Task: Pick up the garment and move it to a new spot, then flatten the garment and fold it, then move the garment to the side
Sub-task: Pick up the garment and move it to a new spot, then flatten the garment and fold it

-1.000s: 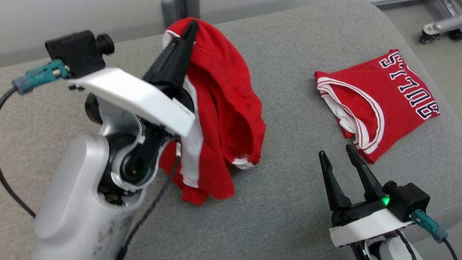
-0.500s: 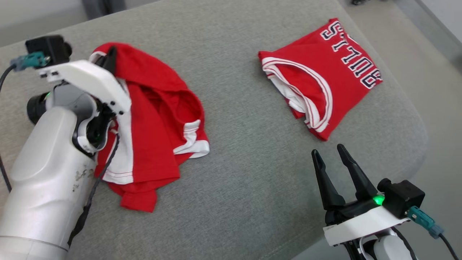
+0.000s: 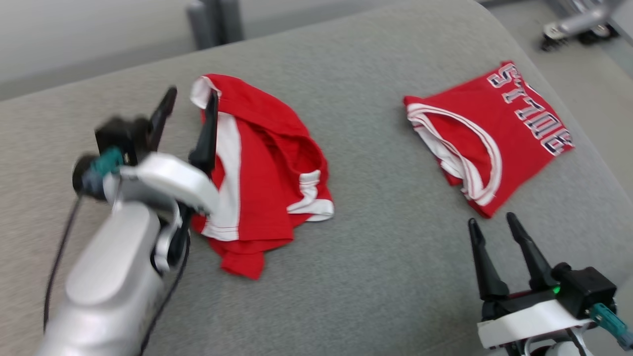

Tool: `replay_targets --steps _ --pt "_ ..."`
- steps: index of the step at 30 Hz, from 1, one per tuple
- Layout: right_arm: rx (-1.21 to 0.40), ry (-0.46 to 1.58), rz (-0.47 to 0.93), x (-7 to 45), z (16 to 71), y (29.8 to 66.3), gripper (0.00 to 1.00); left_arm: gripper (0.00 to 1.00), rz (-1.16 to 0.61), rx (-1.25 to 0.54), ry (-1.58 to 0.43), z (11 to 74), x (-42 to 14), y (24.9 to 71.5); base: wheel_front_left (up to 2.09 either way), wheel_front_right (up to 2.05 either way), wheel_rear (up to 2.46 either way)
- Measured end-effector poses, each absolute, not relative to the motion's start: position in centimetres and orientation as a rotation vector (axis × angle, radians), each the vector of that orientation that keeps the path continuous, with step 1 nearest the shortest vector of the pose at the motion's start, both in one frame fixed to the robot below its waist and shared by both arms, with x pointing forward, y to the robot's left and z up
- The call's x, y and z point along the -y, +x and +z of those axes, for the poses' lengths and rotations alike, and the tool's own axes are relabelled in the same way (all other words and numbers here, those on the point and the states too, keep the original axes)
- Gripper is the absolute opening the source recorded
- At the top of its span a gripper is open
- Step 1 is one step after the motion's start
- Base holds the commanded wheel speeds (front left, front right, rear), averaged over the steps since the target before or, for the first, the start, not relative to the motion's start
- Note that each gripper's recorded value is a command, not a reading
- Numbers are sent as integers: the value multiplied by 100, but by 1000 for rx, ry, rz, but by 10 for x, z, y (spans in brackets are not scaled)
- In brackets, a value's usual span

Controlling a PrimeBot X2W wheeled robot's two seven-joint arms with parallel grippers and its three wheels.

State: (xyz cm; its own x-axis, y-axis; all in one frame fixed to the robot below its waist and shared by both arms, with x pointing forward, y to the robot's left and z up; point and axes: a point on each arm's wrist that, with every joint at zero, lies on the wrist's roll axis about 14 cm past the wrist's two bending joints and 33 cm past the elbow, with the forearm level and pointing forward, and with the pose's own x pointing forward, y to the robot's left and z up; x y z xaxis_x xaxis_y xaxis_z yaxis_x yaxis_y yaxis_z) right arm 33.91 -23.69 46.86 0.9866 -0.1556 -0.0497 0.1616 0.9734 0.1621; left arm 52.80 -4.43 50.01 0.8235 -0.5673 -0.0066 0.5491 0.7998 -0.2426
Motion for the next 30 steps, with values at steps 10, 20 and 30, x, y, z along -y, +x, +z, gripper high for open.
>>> replay_targets --steps 10,20,30 --pt "97 62 -49 214 511 353 100 100 -248 -34 -158 487 -86 441 0 0 0" --pt "151 56 22 194 527 350 100 100 69 -68 -150 463 -187 330 0 0 0" --pt "156 61 80 177 529 350 100 100 181 -10 -123 475 -230 296 0 0 0"
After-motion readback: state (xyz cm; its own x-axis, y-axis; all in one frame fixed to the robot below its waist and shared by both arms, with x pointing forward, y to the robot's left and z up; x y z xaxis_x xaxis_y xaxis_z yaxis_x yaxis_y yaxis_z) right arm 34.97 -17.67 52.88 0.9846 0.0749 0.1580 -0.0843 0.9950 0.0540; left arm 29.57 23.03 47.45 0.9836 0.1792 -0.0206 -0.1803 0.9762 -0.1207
